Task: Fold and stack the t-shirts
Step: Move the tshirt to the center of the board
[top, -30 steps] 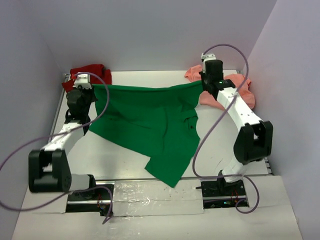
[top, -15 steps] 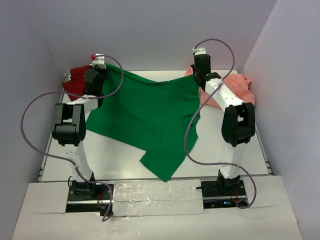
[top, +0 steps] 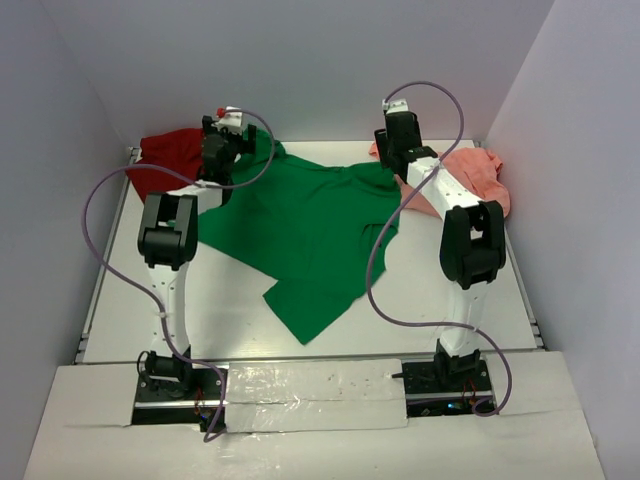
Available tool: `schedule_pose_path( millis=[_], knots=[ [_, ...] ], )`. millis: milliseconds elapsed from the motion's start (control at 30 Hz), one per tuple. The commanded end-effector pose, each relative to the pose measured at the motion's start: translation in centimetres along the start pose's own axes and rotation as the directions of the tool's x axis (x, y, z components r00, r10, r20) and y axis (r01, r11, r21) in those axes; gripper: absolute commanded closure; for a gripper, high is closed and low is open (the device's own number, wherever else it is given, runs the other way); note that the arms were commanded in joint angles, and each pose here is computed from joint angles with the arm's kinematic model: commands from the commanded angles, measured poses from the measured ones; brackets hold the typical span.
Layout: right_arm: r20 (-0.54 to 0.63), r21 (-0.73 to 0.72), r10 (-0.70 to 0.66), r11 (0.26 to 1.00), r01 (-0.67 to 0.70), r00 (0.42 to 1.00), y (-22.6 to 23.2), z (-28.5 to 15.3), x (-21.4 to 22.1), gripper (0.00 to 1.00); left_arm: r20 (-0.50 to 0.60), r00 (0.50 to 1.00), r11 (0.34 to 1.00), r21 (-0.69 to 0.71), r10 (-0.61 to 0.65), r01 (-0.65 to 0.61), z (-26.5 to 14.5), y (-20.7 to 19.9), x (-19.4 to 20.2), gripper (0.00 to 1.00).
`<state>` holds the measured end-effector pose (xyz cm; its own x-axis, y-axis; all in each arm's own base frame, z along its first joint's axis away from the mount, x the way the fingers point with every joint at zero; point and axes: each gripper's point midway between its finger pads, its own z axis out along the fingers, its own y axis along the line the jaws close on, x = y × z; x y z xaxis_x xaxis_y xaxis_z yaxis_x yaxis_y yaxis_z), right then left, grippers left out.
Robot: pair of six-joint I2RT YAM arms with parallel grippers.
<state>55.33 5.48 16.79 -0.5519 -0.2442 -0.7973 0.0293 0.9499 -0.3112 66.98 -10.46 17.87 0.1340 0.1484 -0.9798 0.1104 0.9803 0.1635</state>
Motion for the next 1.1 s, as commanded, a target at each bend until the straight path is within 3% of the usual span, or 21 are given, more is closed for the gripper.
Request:
schedule_pose_path(
  millis=[0,100,133,200,233,267,300,333,367,400,433,567,700,800,1000,1067],
  knots=[
    [0.095,0.007,0.029,1.0,-0.029,0.995,-0.5,-1.4,-3.5,0.29,0.08,0.996,0.996,-0.077,0.048,-0.041,0.0,1.6,-2.9,0.01],
    [0.103,0.01,0.023,1.0,-0.024,0.994,-0.6,-1.9,-3.5,0.26,0.084,0.993,0.984,-0.166,0.086,-0.071,-1.8,4.5,-4.5,0.01],
    [0.108,0.006,0.026,1.0,-0.027,0.994,-0.6,-2.3,-3.7,0.26,0.123,0.988,0.979,-0.193,0.09,-0.066,-2.7,5.8,-7.5,0.01],
    [0.101,0.002,0.02,1.0,-0.021,0.995,-0.4,-2.6,-3.1,0.26,0.092,0.991,0.959,-0.274,0.097,-0.068,-4.6,9.4,-7.8,0.01],
    [0.108,0.002,0.019,1.0,-0.019,0.994,-0.4,-2.8,-3.2,0.26,0.116,0.989,0.951,-0.303,0.092,-0.053,-5.7,11.2,-10.8,0.01],
    [0.121,0.001,0.017,1.0,-0.018,0.993,-0.4,-3.6,-3.6,0.26,0.098,0.993,0.937,-0.348,0.06,-0.022,-6.8,14.2,-10.9,0.01],
    [0.116,-0.001,0.017,1.0,-0.017,0.993,-0.4,-3.7,-3.2,0.26,0.013,0.999,0.935,-0.353,0.032,-0.026,-8.0,15.4,-9.3,0.01],
    [0.109,-0.014,0.021,1.0,-0.02,0.994,-0.2,-4.0,-3.0,0.26,0.024,0.999,0.936,-0.352,0.022,-0.012,-9.4,16.8,-11.7,0.01],
    [0.121,-0.018,0.029,0.999,-0.027,0.992,-0.3,-4.7,-3.4,0.26,-0.011,1.0,0.921,-0.39,0.007,-0.011,-11.0,19.4,-11.4,0.01],
    [0.114,-0.023,0.025,0.999,-0.022,0.993,-0.3,-4.9,-3.1,0.26,-0.102,0.995,0.924,-0.382,-0.007,-0.032,-12.9,19.7,-8.9,0.01],
    [0.113,-0.023,0.028,0.999,-0.025,0.993,-0.3,-5.1,-3.1,0.26,-0.095,0.995,0.93,-0.366,0.002,-0.037,-14.6,20.4,-10.7,0.01],
    [0.144,-0.046,0.044,0.998,-0.038,0.989,-0.4,-6.5,-4.3,0.26,-0.261,0.963,0.952,-0.304,-0.062,-0.022,-19.6,19.3,-6.1,0.01],
    [0.13,-0.08,0.051,0.996,-0.041,0.99,0.1,-7.0,-4.7,0.26,-0.317,0.945,0.976,-0.218,-0.08,0.009,-21.3,17.3,-3.6,0.01],
    [0.132,-0.096,0.055,0.994,-0.042,0.99,0.6,-7.2,-4.8,0.26,-0.421,0.898,0.988,-0.139,-0.126,0.073,-20.9,15.5,-1.1,0.04],
    [0.129,-0.092,0.043,0.995,-0.032,0.991,0.4,-7.9,-4.3,0.26,-0.654,0.714,0.968,-0.165,-0.251,0.189,-21.2,14.1,5.8,0.06],
    [0.126,-0.09,0.044,0.995,-0.032,0.991,0.3,-8.1,-4.0,0.26,-0.668,0.702,0.969,-0.176,-0.247,0.174,-21.3,14.4,6.7,0.06]
  ],
)
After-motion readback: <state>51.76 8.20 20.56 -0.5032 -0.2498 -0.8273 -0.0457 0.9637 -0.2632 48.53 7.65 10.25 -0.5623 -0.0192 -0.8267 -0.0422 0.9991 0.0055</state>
